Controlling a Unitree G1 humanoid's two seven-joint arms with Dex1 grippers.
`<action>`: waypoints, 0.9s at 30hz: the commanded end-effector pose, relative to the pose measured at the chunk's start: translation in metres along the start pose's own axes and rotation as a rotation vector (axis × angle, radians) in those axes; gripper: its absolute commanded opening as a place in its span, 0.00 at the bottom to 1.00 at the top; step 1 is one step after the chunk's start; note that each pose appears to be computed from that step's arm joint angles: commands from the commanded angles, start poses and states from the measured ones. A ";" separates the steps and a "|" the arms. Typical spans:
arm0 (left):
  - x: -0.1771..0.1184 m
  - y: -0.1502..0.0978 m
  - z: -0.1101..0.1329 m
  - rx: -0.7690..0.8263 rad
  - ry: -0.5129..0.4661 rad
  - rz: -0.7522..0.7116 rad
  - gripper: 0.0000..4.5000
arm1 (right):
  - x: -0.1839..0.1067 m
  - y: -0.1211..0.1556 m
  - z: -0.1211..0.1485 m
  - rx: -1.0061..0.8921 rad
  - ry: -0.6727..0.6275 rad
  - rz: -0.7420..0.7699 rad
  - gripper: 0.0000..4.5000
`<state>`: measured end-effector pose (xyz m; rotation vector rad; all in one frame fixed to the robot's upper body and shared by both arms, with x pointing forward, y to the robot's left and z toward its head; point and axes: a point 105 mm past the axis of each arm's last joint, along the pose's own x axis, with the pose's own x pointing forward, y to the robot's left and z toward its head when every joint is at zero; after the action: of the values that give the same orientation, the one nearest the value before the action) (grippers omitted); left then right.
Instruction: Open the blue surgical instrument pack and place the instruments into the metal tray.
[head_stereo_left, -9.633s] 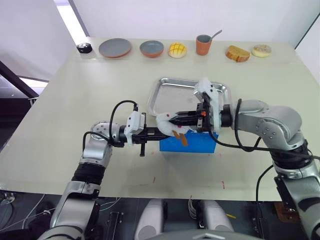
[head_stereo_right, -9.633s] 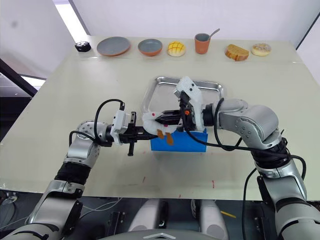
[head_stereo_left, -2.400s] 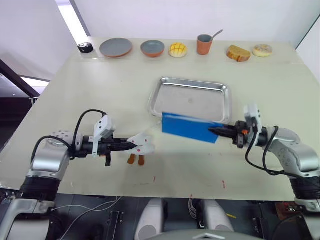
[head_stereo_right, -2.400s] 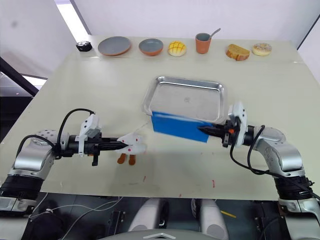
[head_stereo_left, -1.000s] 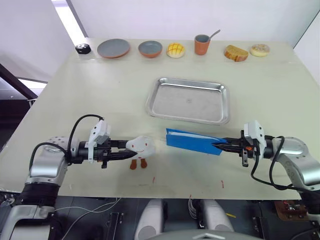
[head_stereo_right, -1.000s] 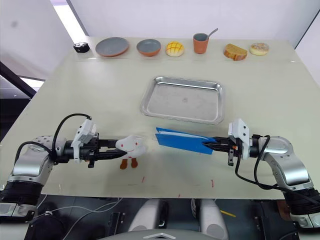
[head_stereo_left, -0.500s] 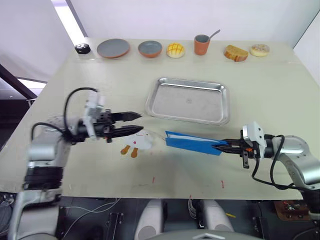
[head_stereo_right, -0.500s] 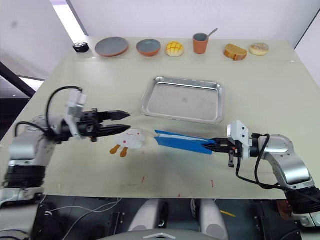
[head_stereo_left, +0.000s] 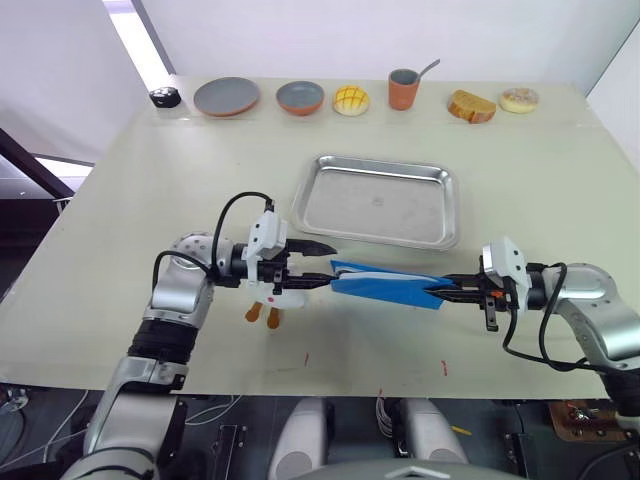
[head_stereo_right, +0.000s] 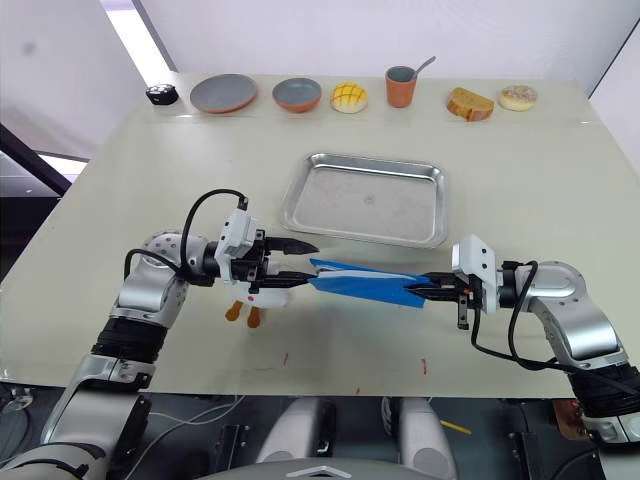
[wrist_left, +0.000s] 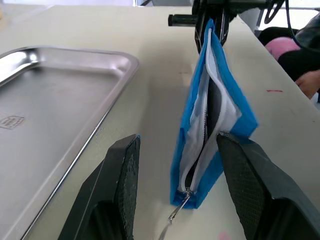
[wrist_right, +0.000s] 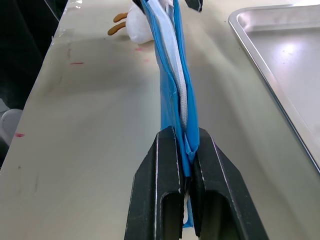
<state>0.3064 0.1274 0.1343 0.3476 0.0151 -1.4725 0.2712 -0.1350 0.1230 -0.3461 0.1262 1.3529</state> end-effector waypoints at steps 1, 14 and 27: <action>0.014 -0.002 0.002 0.046 -0.019 -0.021 0.45 | 0.003 0.002 0.001 -0.010 0.025 0.016 0.00; 0.021 -0.030 0.011 -0.002 -0.059 -0.105 0.02 | -0.005 0.009 0.006 -0.003 0.037 0.019 0.00; 0.020 -0.036 0.022 -0.030 -0.054 -0.068 0.02 | -0.011 0.018 0.007 0.018 0.053 -0.014 0.00</action>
<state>0.2724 0.1050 0.1253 0.2637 0.0853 -1.5256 0.2505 -0.1386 0.1229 -0.3396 0.1975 1.3405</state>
